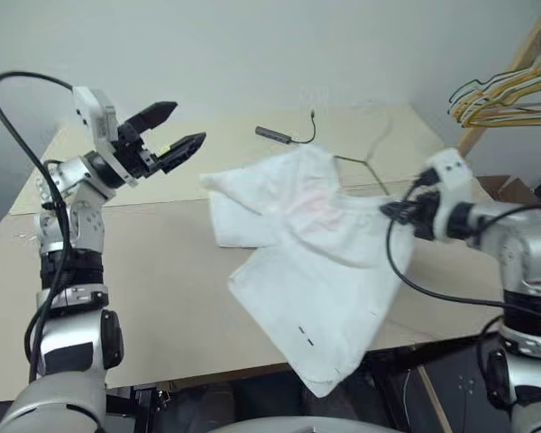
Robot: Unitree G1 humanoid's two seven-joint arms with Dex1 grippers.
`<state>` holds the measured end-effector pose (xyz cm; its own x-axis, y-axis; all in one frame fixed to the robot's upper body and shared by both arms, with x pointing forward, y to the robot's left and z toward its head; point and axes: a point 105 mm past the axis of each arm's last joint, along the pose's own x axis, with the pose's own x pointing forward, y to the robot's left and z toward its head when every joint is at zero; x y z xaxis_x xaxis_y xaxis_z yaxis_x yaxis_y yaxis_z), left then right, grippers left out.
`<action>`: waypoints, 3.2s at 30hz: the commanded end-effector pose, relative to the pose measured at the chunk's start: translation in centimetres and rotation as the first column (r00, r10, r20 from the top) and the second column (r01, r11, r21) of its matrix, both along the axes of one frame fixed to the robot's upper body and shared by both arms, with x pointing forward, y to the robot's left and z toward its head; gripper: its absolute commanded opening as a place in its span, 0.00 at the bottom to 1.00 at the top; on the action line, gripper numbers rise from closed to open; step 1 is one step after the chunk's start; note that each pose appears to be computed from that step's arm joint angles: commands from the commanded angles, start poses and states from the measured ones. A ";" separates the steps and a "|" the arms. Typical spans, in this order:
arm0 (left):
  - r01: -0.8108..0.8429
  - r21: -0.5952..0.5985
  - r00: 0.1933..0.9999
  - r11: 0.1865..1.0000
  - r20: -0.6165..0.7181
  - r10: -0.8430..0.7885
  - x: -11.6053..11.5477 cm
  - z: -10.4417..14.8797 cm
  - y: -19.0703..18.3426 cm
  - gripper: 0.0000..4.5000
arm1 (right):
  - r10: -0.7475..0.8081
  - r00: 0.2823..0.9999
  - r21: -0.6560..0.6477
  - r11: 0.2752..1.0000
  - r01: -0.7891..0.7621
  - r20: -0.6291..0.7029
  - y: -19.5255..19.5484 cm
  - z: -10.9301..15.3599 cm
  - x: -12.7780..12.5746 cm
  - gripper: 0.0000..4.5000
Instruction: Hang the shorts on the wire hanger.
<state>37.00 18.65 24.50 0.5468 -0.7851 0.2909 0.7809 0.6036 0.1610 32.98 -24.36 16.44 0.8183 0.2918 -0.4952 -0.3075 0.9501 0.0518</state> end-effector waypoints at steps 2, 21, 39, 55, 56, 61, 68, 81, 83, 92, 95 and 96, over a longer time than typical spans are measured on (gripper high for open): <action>0.096 -0.077 0.992 0.992 0.085 -0.089 -2.0 3.1 0.1 1.00 | -0.227 0.974 -0.056 0.972 0.227 0.000 -5.1 1.9 -2.2 0.02; 0.260 -0.041 0.950 0.965 0.189 -0.247 -3.6 4.2 -1.6 1.00 | -0.845 0.421 -0.001 0.446 0.895 0.329 -15.2 11.7 -3.4 0.02; 0.326 -0.007 0.928 0.945 0.192 -0.318 -4.9 3.7 -2.2 1.00 | -0.969 0.224 -0.002 0.224 0.974 0.101 -18.5 9.2 -1.9 0.02; 0.352 -0.005 0.911 0.936 0.233 -0.341 -5.4 4.7 -2.2 1.00 | -0.957 0.170 -0.130 0.142 0.981 0.234 -19.8 8.0 -2.2 0.36; 0.350 -0.006 0.912 0.937 0.233 -0.339 -5.4 4.8 -2.2 1.00 | -0.952 0.170 -0.131 0.140 0.981 0.255 -19.8 8.3 -2.2 0.46; 0.334 -0.003 0.919 0.943 0.224 -0.325 -5.2 4.5 -2.2 1.00 | -0.909 0.097 -0.084 0.068 0.994 0.406 -19.2 10.7 -2.7 0.78; 0.327 0.004 0.919 0.945 0.233 -0.319 -5.4 4.9 -2.1 1.00 | -0.761 0.085 0.031 0.137 0.990 0.643 -15.3 14.4 -2.9 0.99; 0.081 0.015 0.977 0.997 0.196 -0.082 -5.8 3.4 0.9 1.00 | -0.042 0.487 -0.311 0.721 0.620 0.873 -0.4 17.3 5.2 0.99; 0.033 0.054 0.986 0.998 0.162 -0.041 -6.5 2.2 1.7 1.00 | 0.083 0.574 -0.407 0.788 0.463 0.815 2.4 15.7 6.3 0.99; -0.116 0.032 0.993 0.993 0.024 0.116 -12.0 -1.7 2.8 1.00 | 0.666 0.607 -0.732 0.653 -0.195 0.434 12.8 5.8 5.1 0.99; -0.155 0.067 0.987 0.986 -0.039 0.158 -13.3 -3.3 2.7 1.00 | 0.763 0.542 -0.730 0.586 -0.351 0.352 15.0 3.9 3.6 0.99; -0.162 0.091 0.984 0.983 -0.061 0.168 -13.8 -3.8 2.6 1.00 | 0.781 0.526 -0.709 0.578 -0.405 0.336 15.6 3.4 3.2 0.99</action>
